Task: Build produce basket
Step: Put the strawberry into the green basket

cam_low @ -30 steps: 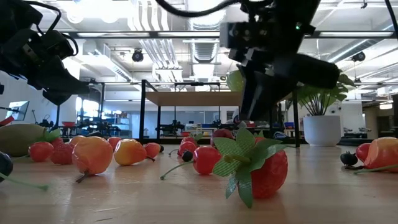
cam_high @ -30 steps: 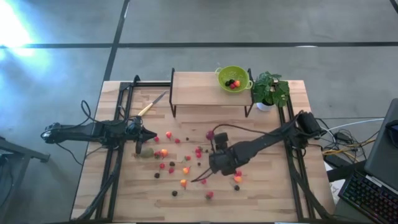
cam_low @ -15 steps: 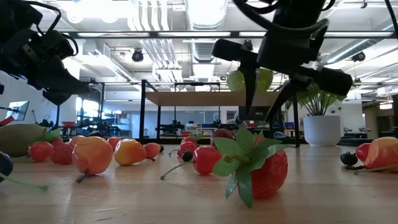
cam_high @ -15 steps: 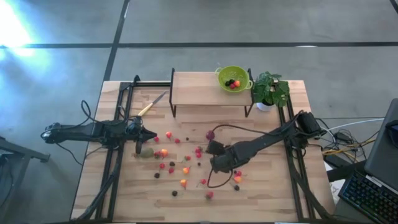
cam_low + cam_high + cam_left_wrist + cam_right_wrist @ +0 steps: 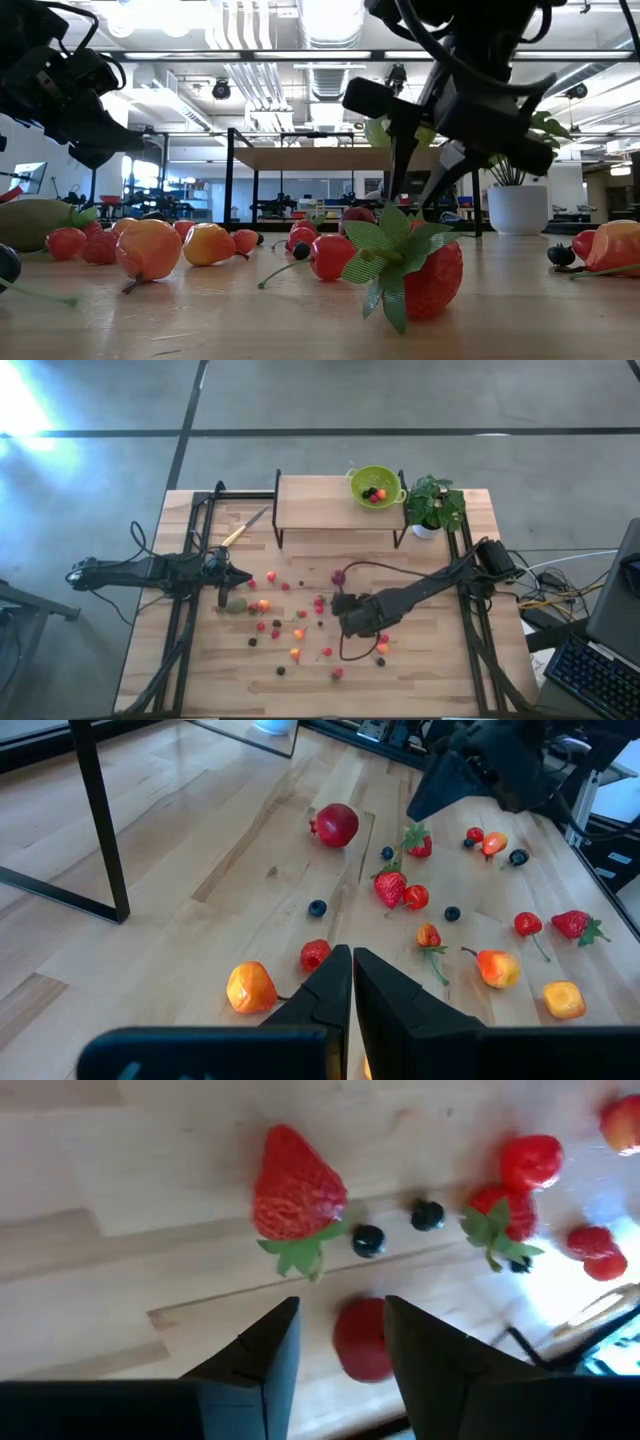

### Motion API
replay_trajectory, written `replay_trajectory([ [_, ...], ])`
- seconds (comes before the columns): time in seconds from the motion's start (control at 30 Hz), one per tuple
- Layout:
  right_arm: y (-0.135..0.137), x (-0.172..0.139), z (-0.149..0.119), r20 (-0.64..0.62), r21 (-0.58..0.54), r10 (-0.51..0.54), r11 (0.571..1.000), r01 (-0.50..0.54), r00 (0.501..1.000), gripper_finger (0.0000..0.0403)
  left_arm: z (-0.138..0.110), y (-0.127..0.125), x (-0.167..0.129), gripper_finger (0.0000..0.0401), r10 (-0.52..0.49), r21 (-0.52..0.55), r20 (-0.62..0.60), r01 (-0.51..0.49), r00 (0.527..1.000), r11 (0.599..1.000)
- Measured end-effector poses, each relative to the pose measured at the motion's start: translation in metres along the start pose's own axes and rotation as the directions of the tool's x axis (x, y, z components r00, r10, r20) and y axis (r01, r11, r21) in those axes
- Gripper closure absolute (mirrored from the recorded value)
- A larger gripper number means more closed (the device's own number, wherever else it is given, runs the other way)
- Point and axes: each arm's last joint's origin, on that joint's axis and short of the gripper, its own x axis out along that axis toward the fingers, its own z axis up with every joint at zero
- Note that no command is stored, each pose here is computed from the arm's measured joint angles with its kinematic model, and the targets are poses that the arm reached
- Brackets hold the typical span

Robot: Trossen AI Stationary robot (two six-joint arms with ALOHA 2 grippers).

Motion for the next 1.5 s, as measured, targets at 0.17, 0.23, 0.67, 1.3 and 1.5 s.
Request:
replay_trajectory([
  [0.17, 0.003, 0.005, -0.001, -0.022, -0.023, -0.005, 1.000, 0.005, 1.000, 0.0236, 0.000, 0.000, 0.000, 0.0380, 0.000, 0.000, 0.000, 0.000, 1.000, 1.000],
  [0.23, 0.005, 0.006, -0.002, -0.024, -0.028, 0.002, 1.000, -0.002, 1.000, 0.0230, 0.000, 0.000, 0.000, 0.0380, 0.000, 0.000, 0.000, 0.000, 1.000, 1.000],
  [0.67, 0.013, 0.039, 0.015, -0.097, -0.066, 0.014, 0.998, -0.020, 0.995, 0.0268, 0.000, 0.000, 0.000, 0.0380, 0.000, 0.000, 0.000, 0.000, 1.000, 1.000],
  [1.3, 0.001, 0.026, 0.011, -0.099, 0.066, -0.018, 0.998, 0.024, 0.995, 0.0395, 0.000, 0.000, 0.000, 0.0380, 0.000, 0.000, 0.000, 0.000, 1.000, 1.000],
  [1.5, -0.005, -0.001, -0.006, -0.097, 0.266, -0.078, 0.959, 0.102, 0.992, 0.0395, 0.000, 0.000, 0.000, 0.0380, 0.000, 0.000, 0.001, 0.000, 1.000, 1.000],
])
